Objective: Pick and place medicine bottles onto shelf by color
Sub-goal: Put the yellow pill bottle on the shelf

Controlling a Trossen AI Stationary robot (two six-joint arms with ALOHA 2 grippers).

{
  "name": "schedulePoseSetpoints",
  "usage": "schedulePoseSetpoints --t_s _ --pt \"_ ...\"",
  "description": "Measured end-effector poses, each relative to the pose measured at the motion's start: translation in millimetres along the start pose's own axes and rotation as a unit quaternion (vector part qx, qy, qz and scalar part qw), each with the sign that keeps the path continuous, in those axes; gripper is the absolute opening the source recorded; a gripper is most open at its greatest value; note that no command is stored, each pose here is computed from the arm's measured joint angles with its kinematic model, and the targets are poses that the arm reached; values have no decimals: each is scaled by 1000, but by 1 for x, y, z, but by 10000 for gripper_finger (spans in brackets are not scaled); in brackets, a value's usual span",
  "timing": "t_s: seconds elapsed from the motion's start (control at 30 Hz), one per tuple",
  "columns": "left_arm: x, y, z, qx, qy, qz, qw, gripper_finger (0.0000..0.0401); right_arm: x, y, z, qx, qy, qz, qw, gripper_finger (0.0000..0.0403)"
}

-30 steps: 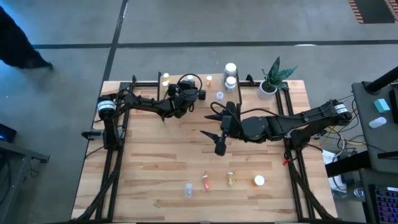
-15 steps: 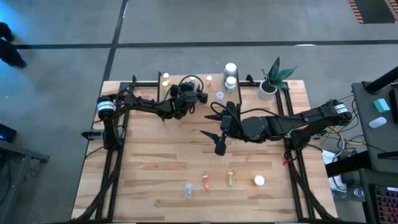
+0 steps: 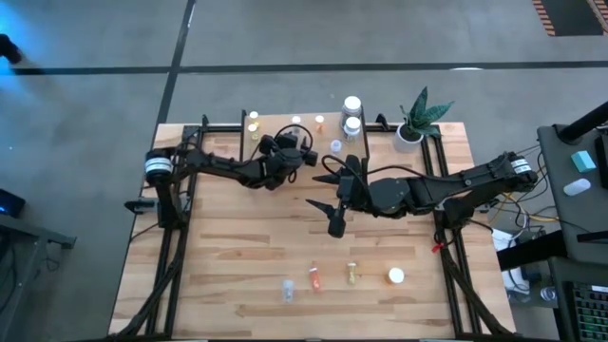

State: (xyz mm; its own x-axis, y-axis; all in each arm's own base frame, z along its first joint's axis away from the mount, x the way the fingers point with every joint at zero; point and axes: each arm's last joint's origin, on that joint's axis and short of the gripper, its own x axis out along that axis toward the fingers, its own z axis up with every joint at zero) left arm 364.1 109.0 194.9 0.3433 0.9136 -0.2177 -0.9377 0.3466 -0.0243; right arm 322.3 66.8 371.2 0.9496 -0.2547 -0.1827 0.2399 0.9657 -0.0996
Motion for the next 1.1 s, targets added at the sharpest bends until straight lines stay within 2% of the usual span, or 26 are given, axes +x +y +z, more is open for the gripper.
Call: schedulePoseSetpoints --t_s 0.13,0.23,0.43,0.6,0.8,1.0,1.1 --pt "-11 0 -2 7 2 -9 1000 218 0 0 0 1 0 0 1000 256" --pt "-26 -2 -3 32 10 -24 999 218 0 0 0 1 0 0 1000 256" --pt "-65 -5 -6 106 5 -61 992 218 -2 2 1 0 -3 5 1000 256" --pt "-105 2 -1 184 -12 -96 978 218 -4 7 1 -6 -6 12 1000 256" --pt "-157 30 12 238 -11 -139 961 218 -11 13 5 -15 -19 25 999 256" --pt "-202 79 33 240 -11 -165 957 218 -17 18 7 -26 -25 36 999 256" --pt "-211 107 40 249 24 -185 950 218 -19 20 8 -27 -27 40 998 256"
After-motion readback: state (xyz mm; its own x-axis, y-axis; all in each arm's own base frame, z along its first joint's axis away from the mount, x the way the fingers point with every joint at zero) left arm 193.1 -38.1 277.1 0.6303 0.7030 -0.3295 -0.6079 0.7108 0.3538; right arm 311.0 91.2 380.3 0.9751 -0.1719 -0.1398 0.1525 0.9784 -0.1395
